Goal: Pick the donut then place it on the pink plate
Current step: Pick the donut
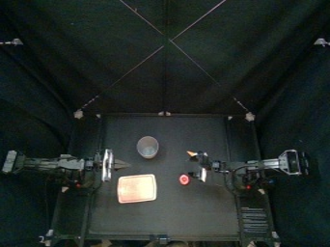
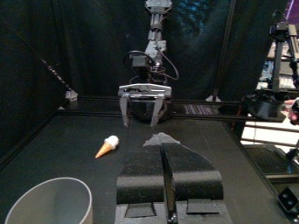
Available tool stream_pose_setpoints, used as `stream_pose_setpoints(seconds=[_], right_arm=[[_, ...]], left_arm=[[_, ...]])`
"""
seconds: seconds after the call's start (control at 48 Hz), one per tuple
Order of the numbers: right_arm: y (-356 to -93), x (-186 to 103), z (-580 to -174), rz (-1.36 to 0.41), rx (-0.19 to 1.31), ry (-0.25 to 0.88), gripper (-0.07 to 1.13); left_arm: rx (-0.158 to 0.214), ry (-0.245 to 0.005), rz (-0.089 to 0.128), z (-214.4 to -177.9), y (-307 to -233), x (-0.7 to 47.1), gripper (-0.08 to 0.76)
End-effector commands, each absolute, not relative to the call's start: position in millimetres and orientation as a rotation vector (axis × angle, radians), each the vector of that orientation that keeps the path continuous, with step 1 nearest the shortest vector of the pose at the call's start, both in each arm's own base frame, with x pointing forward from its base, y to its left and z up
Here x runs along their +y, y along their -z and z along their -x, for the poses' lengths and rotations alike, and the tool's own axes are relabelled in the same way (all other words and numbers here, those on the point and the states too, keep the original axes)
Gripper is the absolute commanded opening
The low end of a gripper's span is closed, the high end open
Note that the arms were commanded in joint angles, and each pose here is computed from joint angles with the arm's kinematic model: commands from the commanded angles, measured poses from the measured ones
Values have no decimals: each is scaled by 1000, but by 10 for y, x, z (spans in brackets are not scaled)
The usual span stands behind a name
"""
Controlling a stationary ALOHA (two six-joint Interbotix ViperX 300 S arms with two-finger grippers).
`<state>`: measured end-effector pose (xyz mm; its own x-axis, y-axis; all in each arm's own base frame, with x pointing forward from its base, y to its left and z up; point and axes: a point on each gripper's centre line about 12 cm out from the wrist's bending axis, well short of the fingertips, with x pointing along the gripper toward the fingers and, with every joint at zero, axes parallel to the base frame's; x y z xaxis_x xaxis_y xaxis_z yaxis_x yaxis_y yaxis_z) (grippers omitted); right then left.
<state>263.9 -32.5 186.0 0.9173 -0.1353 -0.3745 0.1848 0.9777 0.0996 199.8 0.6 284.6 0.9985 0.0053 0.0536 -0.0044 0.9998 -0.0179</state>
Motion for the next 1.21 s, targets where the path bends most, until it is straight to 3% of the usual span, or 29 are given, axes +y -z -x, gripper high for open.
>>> stream_pose_setpoints(seconds=[0.021, 0.521, 1.208], right_arm=[[-1836, -318, -2727, -137, 381, 162, 1019], [-1299, 31, -3027, -219, 721, 97, 1019], [-1016, 77, -3044, -181, 852, 75, 1019]], left_arm=[[-72, -3, 15, -2013, -2904, 3, 1], [-66, -7, 18, -2009, -2879, 10, 3], [-71, -10, 30, -2008, -2879, 16, 3]])
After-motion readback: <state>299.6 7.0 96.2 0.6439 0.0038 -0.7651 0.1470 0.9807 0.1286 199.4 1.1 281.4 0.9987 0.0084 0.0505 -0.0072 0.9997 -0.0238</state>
